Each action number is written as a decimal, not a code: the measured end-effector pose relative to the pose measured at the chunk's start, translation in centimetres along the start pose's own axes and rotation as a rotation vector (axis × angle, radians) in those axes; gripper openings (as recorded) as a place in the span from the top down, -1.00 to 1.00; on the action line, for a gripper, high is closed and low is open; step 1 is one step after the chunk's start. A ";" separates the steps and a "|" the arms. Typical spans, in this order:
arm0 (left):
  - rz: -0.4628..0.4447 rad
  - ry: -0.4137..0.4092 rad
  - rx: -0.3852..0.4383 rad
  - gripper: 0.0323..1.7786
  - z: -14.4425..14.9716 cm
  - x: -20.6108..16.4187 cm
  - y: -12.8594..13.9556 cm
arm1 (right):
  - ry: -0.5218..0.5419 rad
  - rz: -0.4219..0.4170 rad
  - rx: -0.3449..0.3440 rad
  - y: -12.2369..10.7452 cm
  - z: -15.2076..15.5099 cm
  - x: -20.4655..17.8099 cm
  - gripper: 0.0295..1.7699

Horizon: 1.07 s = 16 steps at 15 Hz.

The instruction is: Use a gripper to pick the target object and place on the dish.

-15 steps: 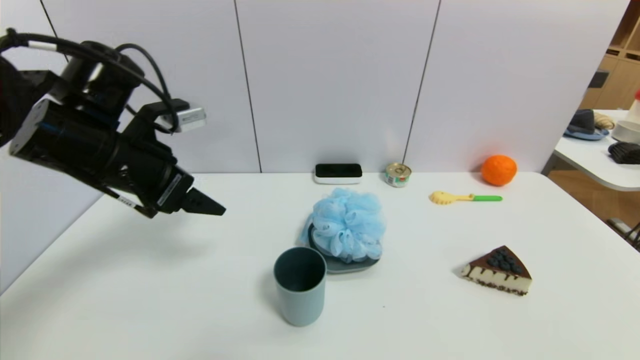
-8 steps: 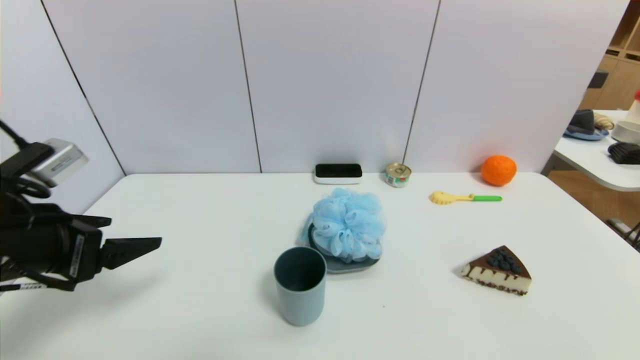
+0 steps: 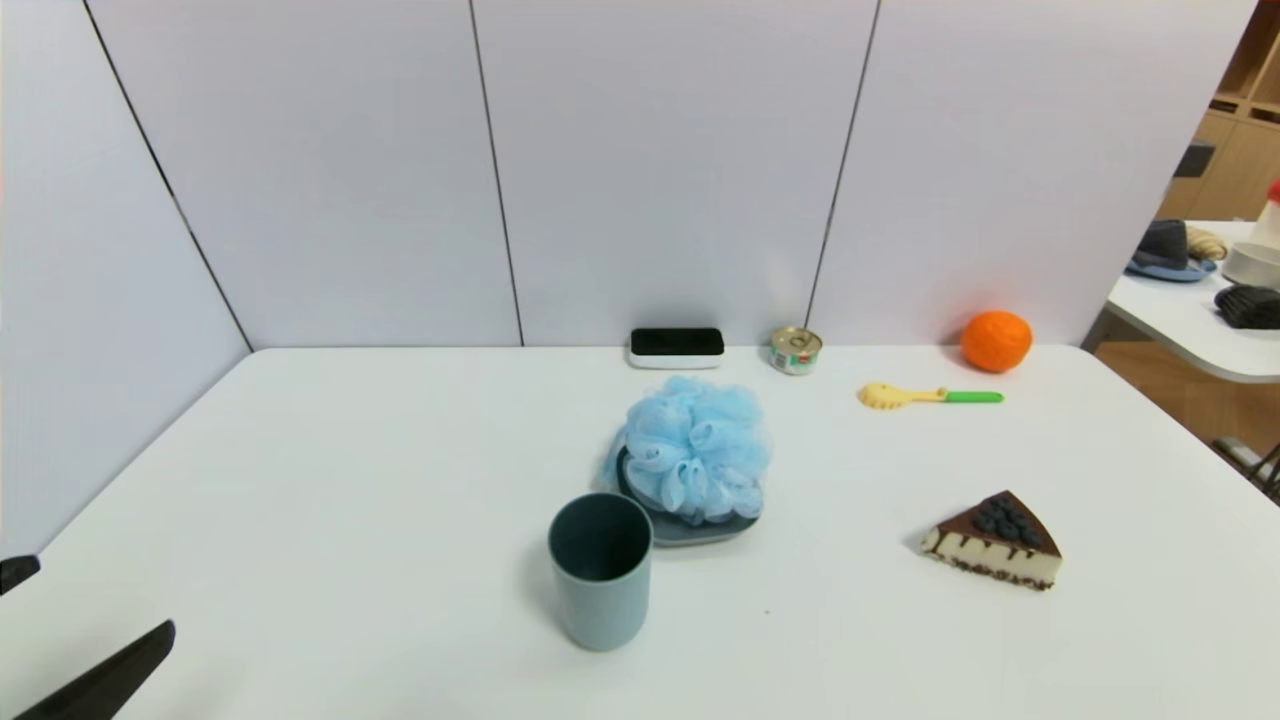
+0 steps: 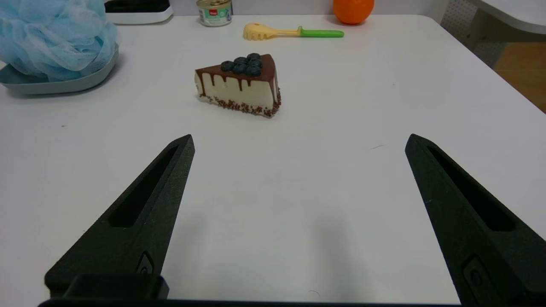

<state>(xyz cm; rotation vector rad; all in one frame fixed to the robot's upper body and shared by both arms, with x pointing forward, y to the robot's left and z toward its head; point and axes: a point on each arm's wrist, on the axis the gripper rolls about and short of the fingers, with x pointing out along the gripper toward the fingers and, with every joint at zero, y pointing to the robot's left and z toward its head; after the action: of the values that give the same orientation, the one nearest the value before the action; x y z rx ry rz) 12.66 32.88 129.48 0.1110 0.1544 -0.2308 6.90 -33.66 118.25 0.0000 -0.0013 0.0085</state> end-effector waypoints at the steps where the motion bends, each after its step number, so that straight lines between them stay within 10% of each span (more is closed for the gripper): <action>1: 0.016 -0.028 0.006 -0.90 -1.1 -1.0 -0.4 | 0.000 0.000 0.000 0.0 0.0 0.0 -0.93; 16: 0.208 -0.154 -0.009 -0.90 -11.7 -3.8 -1.9 | 0.000 0.000 0.000 0.0 0.0 0.0 -0.93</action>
<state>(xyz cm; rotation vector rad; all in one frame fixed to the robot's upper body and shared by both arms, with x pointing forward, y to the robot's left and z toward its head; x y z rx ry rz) 6.93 33.32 118.40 0.0996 -0.0094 -0.0302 6.90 -33.66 118.25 0.0000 -0.0013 0.0085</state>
